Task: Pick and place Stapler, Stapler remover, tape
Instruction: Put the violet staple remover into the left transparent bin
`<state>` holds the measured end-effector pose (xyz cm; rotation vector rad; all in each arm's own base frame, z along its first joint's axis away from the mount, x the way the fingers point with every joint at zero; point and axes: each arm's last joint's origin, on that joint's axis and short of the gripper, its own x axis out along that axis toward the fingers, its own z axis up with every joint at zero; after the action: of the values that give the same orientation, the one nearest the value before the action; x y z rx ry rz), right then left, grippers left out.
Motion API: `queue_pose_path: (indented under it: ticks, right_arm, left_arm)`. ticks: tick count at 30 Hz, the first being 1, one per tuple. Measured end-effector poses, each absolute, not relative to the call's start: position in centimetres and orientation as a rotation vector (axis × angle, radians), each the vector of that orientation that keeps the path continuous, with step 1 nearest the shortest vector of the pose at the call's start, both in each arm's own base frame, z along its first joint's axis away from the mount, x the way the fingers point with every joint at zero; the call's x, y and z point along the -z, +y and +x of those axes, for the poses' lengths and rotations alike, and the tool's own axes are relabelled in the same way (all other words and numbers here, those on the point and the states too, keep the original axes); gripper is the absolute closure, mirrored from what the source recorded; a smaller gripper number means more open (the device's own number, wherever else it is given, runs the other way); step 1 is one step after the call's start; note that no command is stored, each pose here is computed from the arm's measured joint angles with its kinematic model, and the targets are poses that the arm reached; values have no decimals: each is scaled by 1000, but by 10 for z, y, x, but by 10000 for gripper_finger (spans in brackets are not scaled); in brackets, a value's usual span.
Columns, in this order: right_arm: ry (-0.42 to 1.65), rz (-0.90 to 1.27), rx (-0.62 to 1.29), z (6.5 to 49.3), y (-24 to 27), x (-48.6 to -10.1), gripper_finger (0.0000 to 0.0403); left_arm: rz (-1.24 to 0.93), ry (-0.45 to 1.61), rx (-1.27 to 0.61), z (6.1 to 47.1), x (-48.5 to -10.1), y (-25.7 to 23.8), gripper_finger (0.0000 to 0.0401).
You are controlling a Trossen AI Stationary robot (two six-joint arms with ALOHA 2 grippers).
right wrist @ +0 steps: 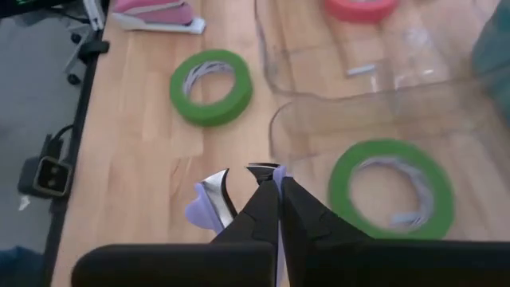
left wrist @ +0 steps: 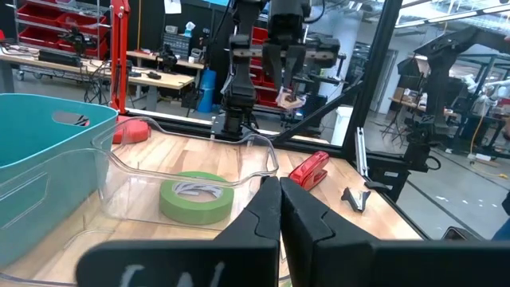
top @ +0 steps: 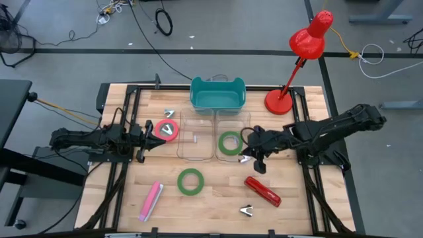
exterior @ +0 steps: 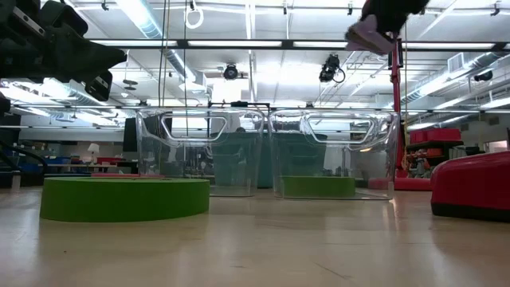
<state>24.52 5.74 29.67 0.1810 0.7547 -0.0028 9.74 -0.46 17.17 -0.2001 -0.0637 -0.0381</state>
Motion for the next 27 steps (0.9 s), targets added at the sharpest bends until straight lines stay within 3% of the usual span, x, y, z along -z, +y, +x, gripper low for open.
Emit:
queue_pose_path:
  ticks: [14,27]
  right_arm:
    - [731,-17,52,306,21,-351,401]
    - [608,25,57,358,-21,-400,401]
  left_arm:
    - [-199,-64,38,97,-172,-5,398]
    - [-200,-64,38,97,-172,-5,398]
